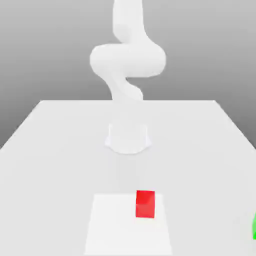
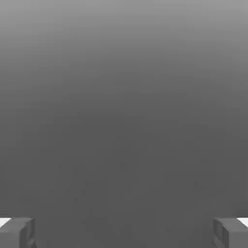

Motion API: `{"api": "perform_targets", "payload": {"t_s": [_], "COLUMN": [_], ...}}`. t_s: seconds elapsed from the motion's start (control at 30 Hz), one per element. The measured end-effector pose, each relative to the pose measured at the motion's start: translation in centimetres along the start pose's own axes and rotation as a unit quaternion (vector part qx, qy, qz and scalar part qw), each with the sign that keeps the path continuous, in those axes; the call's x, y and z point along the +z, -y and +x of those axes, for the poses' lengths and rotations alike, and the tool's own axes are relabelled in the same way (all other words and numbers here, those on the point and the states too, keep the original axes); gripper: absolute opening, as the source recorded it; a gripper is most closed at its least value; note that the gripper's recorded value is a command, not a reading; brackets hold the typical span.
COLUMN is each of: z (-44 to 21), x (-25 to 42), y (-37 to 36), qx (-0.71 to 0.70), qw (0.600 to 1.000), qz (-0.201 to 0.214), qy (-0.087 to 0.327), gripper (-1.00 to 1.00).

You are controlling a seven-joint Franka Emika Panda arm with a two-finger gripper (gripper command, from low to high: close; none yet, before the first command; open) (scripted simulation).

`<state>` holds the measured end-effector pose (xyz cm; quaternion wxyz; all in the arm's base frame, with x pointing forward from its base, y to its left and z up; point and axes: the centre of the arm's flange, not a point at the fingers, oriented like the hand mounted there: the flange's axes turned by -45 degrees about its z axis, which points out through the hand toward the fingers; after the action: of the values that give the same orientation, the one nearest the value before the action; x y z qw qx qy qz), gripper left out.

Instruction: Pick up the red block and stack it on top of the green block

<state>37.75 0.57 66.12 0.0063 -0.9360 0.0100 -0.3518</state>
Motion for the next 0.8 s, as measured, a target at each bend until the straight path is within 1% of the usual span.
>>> {"api": "perform_targets", "payload": {"t_s": [0.17,0.33,0.47,0.6,0.67,0.8], "z": [-4.6,-12.1,-20.2,-28.8,-30.9,-33.7], "x": [12.5,22.6,29.0,32.9,34.3,37.1], "y": [1.2,2.2,2.8,3.2,3.2,3.1], "qx": [0.01,0.018,0.024,0.028,0.03,0.03], "qw": [0.995,0.982,0.964,0.941,0.937,0.936], "qz": [0.0,-0.004,-0.01,-0.019,-0.021,-0.021], "qy": [0.095,0.187,0.265,0.336,0.347,0.351], "gripper": [0.0,0.0,0.0,0.0,0.0,0.0]}}
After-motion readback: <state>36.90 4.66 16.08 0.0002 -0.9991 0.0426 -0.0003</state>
